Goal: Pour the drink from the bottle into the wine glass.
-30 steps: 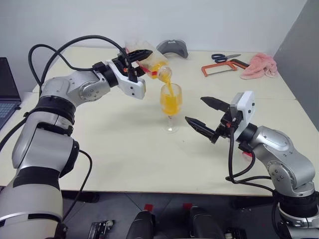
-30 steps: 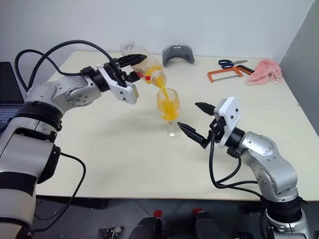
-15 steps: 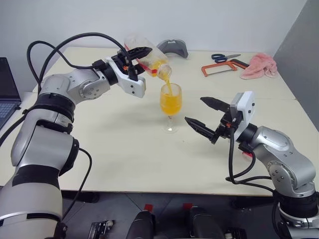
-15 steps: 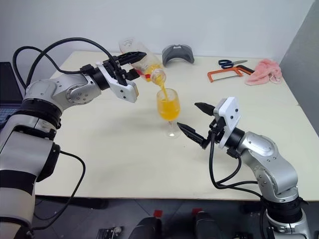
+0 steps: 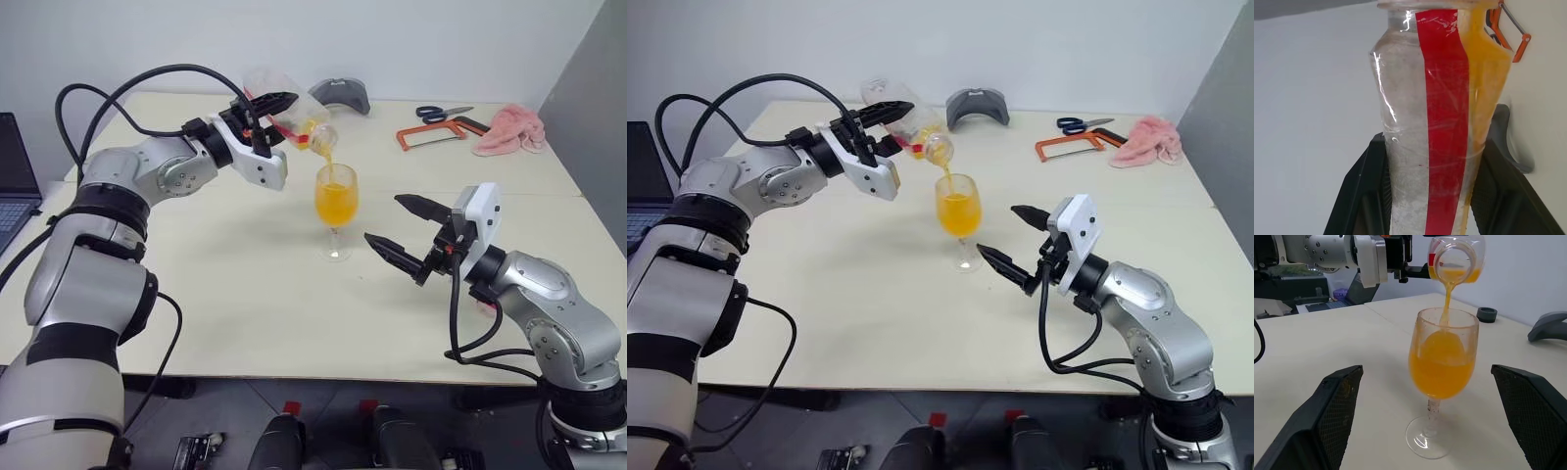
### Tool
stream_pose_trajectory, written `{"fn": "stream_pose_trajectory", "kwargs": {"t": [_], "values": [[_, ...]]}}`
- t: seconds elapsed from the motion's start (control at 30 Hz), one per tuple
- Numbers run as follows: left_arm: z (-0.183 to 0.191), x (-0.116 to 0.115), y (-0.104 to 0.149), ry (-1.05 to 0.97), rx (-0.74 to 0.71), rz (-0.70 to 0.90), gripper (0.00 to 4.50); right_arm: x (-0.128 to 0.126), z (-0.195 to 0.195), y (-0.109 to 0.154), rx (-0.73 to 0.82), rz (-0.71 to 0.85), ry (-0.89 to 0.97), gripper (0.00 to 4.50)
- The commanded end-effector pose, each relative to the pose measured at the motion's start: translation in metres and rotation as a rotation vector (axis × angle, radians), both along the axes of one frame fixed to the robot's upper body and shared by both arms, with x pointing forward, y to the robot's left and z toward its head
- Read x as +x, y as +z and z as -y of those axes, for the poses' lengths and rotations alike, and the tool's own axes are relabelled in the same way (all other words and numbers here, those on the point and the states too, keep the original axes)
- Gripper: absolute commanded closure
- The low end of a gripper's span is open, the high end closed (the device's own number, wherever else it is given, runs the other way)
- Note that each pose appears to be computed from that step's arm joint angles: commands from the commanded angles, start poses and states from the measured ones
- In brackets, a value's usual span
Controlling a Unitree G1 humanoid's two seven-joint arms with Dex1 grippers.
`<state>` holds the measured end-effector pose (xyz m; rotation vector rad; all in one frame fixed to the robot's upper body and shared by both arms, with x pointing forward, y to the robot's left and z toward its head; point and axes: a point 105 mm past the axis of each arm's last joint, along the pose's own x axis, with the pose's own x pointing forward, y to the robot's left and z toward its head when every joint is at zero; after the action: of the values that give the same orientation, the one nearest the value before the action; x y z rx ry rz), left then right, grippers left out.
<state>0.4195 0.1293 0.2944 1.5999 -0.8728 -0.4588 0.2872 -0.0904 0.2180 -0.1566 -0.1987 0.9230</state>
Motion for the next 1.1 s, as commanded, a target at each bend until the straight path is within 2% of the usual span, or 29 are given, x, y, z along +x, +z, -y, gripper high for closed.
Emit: {"fn": "stream_pose_trajectory", "kwargs": {"t": [0.03, 0.37, 0.53, 0.6, 0.73, 0.8, 0.97, 1.1], "values": [[0.002, -0.003, 0.024, -0.032, -0.149, 0.002, 2.82, -0.007, -0.001, 0.013, 0.005, 0.056, 0.012, 0.00], [0.004, -0.005, 0.009, -0.080, -0.330, -0.169, 2.82, -0.007, -0.003, 0.017, 0.003, 0.079, 0.013, 0.00], [-0.021, 0.002, 0.017, -0.063, -0.704, -0.328, 2.82, -0.009, -0.008, 0.018, 0.006, 0.079, 0.025, 0.00], [-0.040, 0.004, 0.009, -0.031, -0.860, -0.412, 2.82, -0.009, -0.013, 0.015, -0.011, 0.068, 0.033, 0.00], [-0.082, 0.000, -0.032, 0.071, -1.171, -0.610, 2.82, -0.012, -0.029, 0.005, -0.055, 0.035, 0.066, 0.00], [-0.102, -0.005, -0.057, 0.140, -1.281, -0.698, 2.82, -0.011, -0.041, 0.003, -0.070, 0.015, 0.083, 0.00], [-0.128, -0.014, -0.097, 0.249, -1.416, -0.848, 2.82, -0.008, -0.062, 0.003, -0.122, -0.014, 0.142, 0.00], [-0.135, -0.017, -0.112, 0.260, -1.457, -0.898, 2.82, -0.008, -0.079, 0.003, -0.160, -0.003, 0.207, 0.00]]}}
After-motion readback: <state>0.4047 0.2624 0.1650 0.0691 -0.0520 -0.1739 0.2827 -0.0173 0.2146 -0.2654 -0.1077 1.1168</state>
